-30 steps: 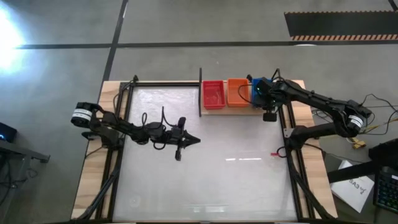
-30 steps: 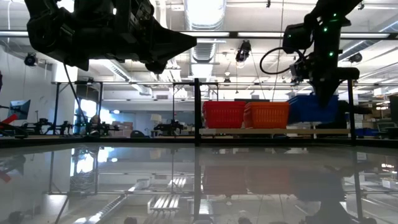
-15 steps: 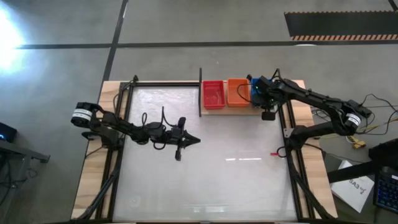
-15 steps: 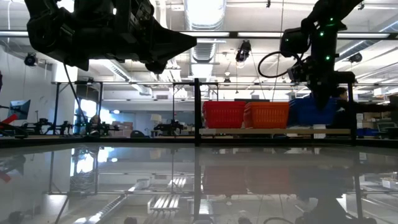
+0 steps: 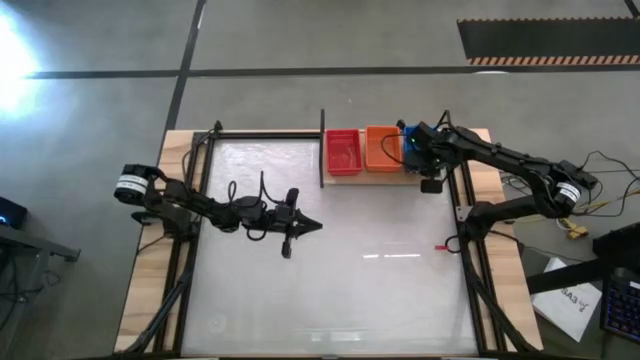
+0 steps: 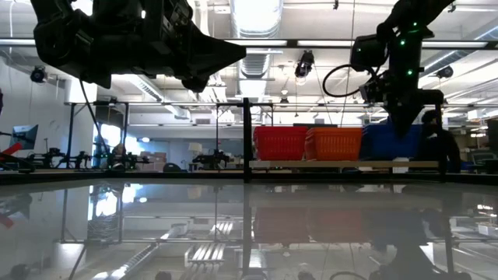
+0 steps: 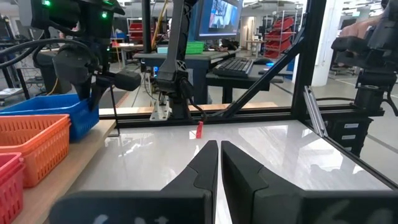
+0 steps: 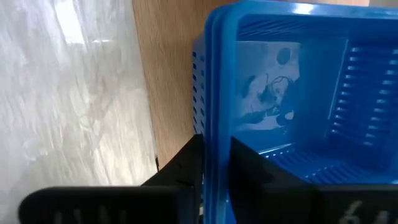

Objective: Stack baskets on shelf by color
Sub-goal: Put the stacked blue baskets on the shelf, then return to Home Position

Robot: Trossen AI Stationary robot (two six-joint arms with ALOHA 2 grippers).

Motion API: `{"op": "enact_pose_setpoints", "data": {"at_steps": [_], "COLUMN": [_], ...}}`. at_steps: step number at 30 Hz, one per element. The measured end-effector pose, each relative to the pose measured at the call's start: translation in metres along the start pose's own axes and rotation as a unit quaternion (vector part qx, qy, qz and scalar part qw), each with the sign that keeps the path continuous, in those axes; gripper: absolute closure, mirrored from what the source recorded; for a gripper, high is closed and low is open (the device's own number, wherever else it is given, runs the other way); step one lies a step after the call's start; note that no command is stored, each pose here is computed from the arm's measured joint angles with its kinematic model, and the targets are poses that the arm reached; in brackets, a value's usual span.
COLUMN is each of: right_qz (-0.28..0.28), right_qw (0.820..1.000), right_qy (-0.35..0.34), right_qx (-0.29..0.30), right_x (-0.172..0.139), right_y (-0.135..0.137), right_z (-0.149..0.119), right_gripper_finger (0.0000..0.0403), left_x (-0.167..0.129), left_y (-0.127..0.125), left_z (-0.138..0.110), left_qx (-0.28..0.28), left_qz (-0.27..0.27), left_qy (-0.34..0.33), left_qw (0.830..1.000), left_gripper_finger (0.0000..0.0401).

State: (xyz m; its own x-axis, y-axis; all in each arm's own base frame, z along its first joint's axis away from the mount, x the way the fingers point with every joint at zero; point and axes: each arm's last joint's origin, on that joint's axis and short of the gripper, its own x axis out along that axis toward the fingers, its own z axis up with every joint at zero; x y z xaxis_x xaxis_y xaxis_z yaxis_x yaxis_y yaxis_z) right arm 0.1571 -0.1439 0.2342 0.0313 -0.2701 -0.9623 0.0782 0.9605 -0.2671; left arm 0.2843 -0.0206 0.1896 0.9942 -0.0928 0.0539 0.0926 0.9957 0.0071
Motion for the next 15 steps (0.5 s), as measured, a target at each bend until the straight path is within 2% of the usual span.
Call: {"op": "enact_pose_setpoints", "data": {"at_steps": [9, 15], "right_qz": [0.0, -0.001], "right_qw": [1.0, 1.0], "right_qy": [0.0, 0.0], "right_qx": [0.017, 0.017], "right_x": [0.0, -0.001], "right_y": [0.0002, 0.0], "right_z": [0.0, -0.0001], "right_gripper_finger": [0.0308, 0.0296], "left_x": [0.0, 0.0], "left_y": [0.0, 0.0], "left_z": [0.0, 0.0], "left_qx": [0.0, 0.0], "left_qz": [0.0, 0.0], "left_qy": [0.0, 0.0], "left_qw": [1.0, 1.0], "left_gripper_finger": [0.0397, 0.0397]}}
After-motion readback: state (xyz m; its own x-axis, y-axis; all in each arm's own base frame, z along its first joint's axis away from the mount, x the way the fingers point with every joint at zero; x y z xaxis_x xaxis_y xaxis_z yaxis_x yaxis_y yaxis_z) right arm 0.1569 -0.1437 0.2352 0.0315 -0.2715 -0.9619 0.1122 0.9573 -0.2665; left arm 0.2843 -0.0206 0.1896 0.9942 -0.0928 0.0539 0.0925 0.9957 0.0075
